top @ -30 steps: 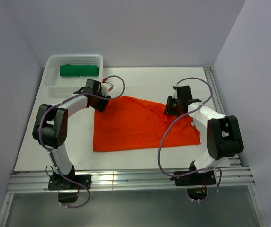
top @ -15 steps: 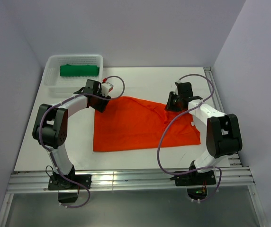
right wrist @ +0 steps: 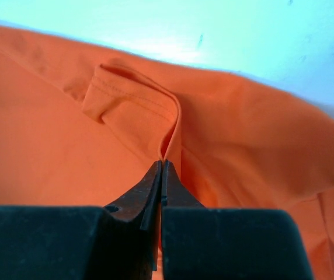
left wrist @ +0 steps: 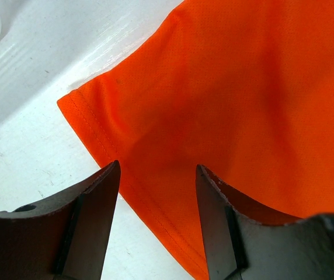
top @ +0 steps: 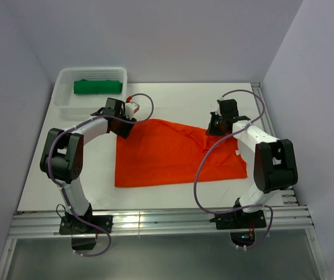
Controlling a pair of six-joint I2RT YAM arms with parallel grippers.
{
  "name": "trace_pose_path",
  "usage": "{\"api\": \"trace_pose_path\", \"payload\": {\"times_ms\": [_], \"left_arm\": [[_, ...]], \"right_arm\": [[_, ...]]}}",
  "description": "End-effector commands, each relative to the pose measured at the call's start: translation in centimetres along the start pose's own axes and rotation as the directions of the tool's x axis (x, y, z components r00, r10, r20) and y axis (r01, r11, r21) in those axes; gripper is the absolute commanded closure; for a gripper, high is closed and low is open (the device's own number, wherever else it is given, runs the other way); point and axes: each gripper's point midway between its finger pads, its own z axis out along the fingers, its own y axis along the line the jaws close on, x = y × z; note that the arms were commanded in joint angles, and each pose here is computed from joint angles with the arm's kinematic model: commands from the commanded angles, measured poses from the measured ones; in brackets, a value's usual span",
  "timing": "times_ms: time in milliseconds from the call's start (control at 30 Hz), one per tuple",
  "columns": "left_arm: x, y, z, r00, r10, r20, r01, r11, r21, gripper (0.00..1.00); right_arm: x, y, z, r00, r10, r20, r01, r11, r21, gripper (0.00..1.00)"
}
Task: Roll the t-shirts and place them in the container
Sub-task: Fold the tshirt
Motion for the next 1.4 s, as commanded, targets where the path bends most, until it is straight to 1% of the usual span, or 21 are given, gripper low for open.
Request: {"api": "trace_pose_path", "payload": {"times_ms": [0,167,333,500,633,733,800,833,867,933,1100,1233,1267,1300,1367], "left_arm": [[-2.1,0.6,-1.3,0.997,0.023,0.073,-0.020,0.999,-0.033,0.40],[-2.7,1.5,-1.5,0.997,0.007,0.079,-0.002,0.998,-0.068,0.39],[-2.8,2.3,-2.4,0.993,-0.039,0.110,0.047,0.996,-0.075,0.38],[-2.4,2.6,-3.5,0.988,-0.052,0.148,0.068,0.992,-0.109,0.36],[-2.8,3.6,-3.6,0.981,-0.083,0.173,0.110,0.983,-0.150,0.36],[-3.7,4.0,-3.3,0.975,-0.106,0.198,0.134,0.982,-0.132,0.35],[-4.1,3.9,-2.9,0.973,-0.111,0.201,0.135,0.985,-0.109,0.35],[-5.0,3.8,-3.0,0.969,-0.111,0.219,0.133,0.987,-0.088,0.36],[-5.1,3.6,-2.7,0.970,-0.114,0.213,0.132,0.988,-0.074,0.36],[-6.6,3.6,-2.9,0.967,-0.100,0.236,0.118,0.991,-0.062,0.36],[-9.6,1.7,-2.5,0.968,-0.033,0.250,0.041,0.999,-0.026,0.36],[-10.4,-0.2,-1.2,0.975,0.023,0.221,-0.019,1.000,-0.019,0.37],[-10.2,-1.2,-0.3,0.979,0.025,0.201,-0.025,1.000,-0.004,0.36],[-10.9,-1.3,-0.1,0.978,0.021,0.208,-0.022,1.000,0.001,0.36],[-10.9,-1.1,1.0,0.983,0.007,0.182,-0.007,1.000,-0.001,0.37]], "right_arm": [[-3.9,-0.8,-1.0,0.997,-0.006,0.072,0.003,0.999,0.043,1.00],[-7.0,-3.1,-2.9,0.991,0.002,0.135,-0.017,0.994,0.107,1.00],[-8.2,-5.7,-4.4,0.982,0.040,0.186,-0.067,0.987,0.143,1.00],[-8.5,-8.1,-5.5,0.973,0.047,0.226,-0.095,0.974,0.208,1.00],[-10.4,-8.1,-6.5,0.961,0.047,0.272,-0.100,0.977,0.187,1.00],[-12.0,-8.2,-7.4,0.955,0.017,0.296,-0.082,0.975,0.208,1.00],[-11.9,-8.2,-7.6,0.961,-0.008,0.276,-0.055,0.974,0.221,1.00],[-11.9,-8.3,-8.0,0.960,-0.017,0.278,-0.049,0.972,0.228,1.00],[-11.8,-8.4,-8.1,0.959,-0.014,0.282,-0.054,0.971,0.234,1.00],[-11.4,-8.2,-8.0,0.959,-0.019,0.283,-0.044,0.975,0.217,1.00],[-10.8,-8.3,-7.5,0.962,-0.010,0.272,-0.050,0.975,0.215,1.00],[-10.6,-8.8,-7.5,0.965,-0.007,0.261,-0.058,0.969,0.241,1.00],[-10.5,-9.2,-7.5,0.966,-0.005,0.258,-0.064,0.964,0.259,1.00],[-10.6,-9.5,-7.7,0.965,-0.003,0.261,-0.071,0.958,0.276,1.00],[-10.5,-10.1,-7.9,0.965,0.002,0.263,-0.083,0.951,0.297,1.00]]}}
